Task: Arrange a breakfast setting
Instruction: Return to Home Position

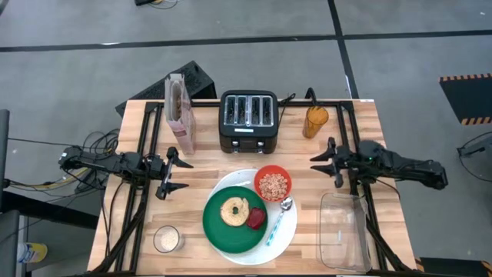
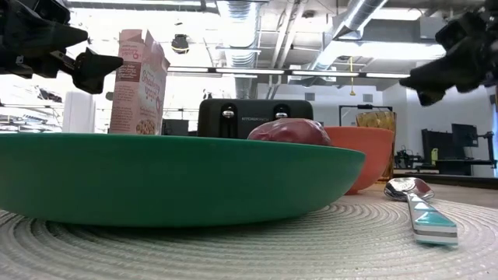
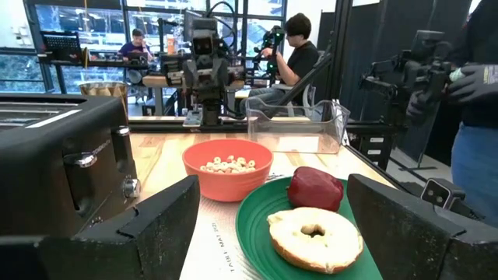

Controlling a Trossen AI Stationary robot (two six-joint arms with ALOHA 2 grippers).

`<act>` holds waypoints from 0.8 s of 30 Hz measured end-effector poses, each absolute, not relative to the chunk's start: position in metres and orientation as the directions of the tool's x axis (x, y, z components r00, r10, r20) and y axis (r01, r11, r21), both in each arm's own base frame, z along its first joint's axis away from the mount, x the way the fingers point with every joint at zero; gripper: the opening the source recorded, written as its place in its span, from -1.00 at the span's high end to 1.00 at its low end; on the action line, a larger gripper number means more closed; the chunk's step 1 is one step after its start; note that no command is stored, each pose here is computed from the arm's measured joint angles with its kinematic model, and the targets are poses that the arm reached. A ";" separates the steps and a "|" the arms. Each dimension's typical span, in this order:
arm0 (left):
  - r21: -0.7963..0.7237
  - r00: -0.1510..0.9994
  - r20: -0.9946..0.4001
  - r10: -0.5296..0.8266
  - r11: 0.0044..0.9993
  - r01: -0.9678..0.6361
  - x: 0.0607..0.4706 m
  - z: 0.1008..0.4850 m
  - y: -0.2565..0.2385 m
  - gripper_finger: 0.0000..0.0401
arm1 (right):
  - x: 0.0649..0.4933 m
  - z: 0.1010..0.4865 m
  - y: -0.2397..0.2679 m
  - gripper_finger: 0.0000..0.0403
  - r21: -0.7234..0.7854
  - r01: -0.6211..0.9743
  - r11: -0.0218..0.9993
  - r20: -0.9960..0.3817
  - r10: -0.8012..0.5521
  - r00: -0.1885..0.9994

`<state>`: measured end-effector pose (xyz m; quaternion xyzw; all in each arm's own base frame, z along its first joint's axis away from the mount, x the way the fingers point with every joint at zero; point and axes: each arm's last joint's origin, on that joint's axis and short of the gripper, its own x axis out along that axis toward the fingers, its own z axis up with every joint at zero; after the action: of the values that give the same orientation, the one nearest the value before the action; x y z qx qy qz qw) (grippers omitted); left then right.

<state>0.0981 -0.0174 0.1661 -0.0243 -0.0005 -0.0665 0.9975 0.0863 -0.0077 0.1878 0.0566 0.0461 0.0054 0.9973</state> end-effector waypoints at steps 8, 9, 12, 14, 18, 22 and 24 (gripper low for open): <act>-0.048 0.991 0.004 -0.133 0.990 0.133 0.098 0.166 -0.017 -0.55 | 0.089 0.171 -0.009 0.25 0.057 0.028 0.998 -0.179 -0.017 0.984; -0.048 0.991 0.003 -0.132 0.990 0.132 0.098 0.166 -0.017 -0.55 | 0.089 0.170 -0.009 0.25 0.046 0.030 0.998 -0.184 -0.021 0.983; -0.048 0.991 0.004 -0.131 0.990 0.131 0.098 0.166 -0.017 -0.55 | 0.089 0.170 -0.010 0.25 0.034 0.057 0.998 -0.192 -0.050 0.980; -0.048 0.991 0.004 -0.130 0.990 0.130 0.098 0.166 -0.017 -0.55 | 0.089 0.170 -0.010 0.25 0.032 0.068 0.997 -0.193 -0.061 0.979; -0.048 0.992 0.004 -0.128 0.991 0.128 0.098 0.166 -0.017 -0.55 | 0.089 0.169 -0.010 0.25 0.065 0.075 0.995 -0.195 -0.061 0.979; -0.048 0.992 0.004 -0.128 0.991 0.128 0.098 0.166 -0.017 -0.55 | 0.089 0.169 -0.010 0.25 0.138 0.089 0.986 -0.196 -0.061 0.979; -0.048 0.992 0.004 -0.128 0.991 0.128 0.098 0.166 -0.017 -0.55 | 0.089 0.169 -0.010 0.25 0.223 0.105 0.969 -0.196 -0.061 0.979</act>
<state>0.0981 -0.0173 0.1662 -0.0243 -0.0004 -0.0642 0.9976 0.0892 -0.0104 0.1691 0.1169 0.0942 -0.0420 0.9878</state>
